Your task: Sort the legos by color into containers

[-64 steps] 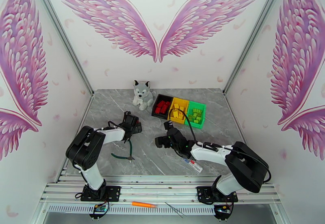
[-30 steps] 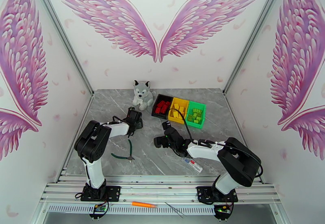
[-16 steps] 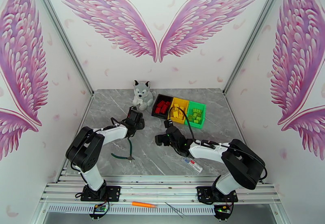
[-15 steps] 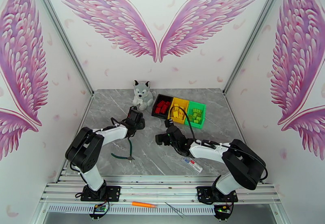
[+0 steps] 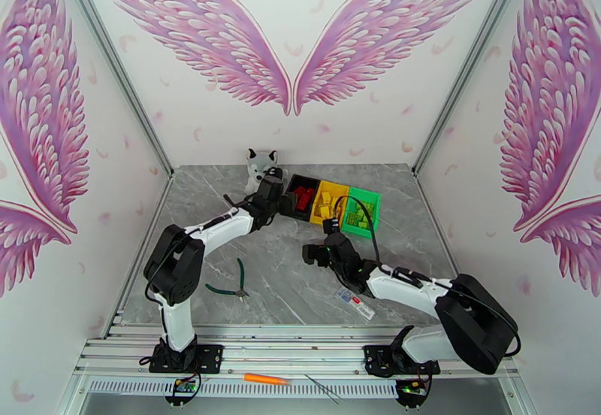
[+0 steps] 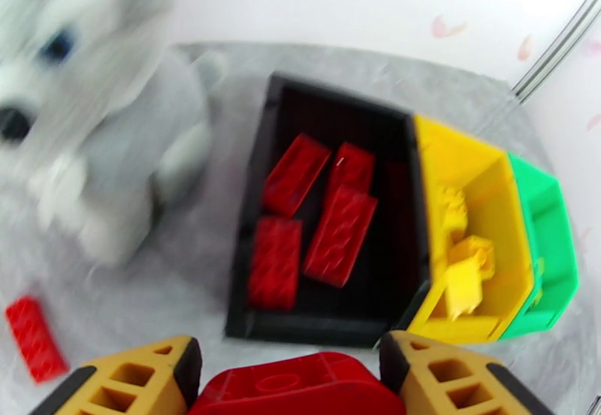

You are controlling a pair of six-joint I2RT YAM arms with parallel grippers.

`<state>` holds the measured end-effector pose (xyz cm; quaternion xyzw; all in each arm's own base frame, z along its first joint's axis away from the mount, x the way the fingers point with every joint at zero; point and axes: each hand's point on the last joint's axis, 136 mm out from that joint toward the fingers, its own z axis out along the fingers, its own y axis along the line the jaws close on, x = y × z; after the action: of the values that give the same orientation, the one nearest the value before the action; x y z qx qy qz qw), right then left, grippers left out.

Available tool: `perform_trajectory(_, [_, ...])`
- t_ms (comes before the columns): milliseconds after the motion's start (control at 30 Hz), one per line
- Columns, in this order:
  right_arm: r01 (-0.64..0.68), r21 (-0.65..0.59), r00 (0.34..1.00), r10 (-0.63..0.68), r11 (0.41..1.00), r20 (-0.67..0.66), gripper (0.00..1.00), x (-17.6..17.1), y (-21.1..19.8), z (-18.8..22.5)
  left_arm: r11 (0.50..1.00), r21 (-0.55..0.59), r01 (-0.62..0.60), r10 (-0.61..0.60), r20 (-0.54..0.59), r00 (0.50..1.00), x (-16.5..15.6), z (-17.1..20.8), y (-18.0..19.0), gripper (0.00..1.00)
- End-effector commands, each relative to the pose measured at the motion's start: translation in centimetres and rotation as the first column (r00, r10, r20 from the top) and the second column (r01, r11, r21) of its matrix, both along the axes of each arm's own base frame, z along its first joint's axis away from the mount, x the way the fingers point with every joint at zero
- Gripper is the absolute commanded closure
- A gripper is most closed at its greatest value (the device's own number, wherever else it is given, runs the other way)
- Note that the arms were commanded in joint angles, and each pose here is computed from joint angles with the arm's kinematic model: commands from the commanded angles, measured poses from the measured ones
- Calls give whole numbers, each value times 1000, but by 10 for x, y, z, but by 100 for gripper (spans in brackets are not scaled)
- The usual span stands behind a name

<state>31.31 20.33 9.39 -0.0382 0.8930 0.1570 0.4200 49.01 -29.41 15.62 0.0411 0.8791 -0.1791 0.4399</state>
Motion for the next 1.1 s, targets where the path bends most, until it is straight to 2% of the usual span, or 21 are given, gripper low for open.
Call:
perform_trajectory(0, [50,-17,999,-50,999,0,1,-5,-16,2,998,-19,55,-55,-6,998,15,-3,-24,41])
perform_trajectory(133, [61,-24,998,-61,998,2,1,-10,-24,4,998,-37,56,-56,4,998,39,-3,-42,37])
perform_trajectory(233, [68,-34,998,-68,997,2,1,-14,-29,4,998,-40,49,-49,7,999,50,-4,-49,22])
perform_trajectory(300, [72,-37,997,-72,997,2,1,-16,-31,5,998,-45,43,-42,20,999,53,-1,-51,15])
perform_trajectory(400, [75,-42,997,-75,996,6,1,-17,-34,5,998,-34,48,-46,43,998,49,8,-52,11])
perform_trajectory(567, [64,-40,998,-63,997,13,1,-16,-32,6,999,32,25,-28,102,994,27,28,-45,11])
perform_trajectory(667, [37,-20,999,-37,999,15,1,-15,-24,6,996,80,-26,14,146,989,8,39,-28,10])
perform_trajectory(833, [-18,24,1000,18,1000,12,1,-15,-8,6,975,157,-160,131,180,975,-19,42,24,7])
perform_trajectory(933, [-61,38,998,61,997,7,1,-14,5,6,949,205,-240,206,174,963,-33,34,57,6])
perform_trajectory(1067, [-116,35,993,116,993,3,1,-12,26,6,918,247,-309,293,100,951,-48,-3,102,5])
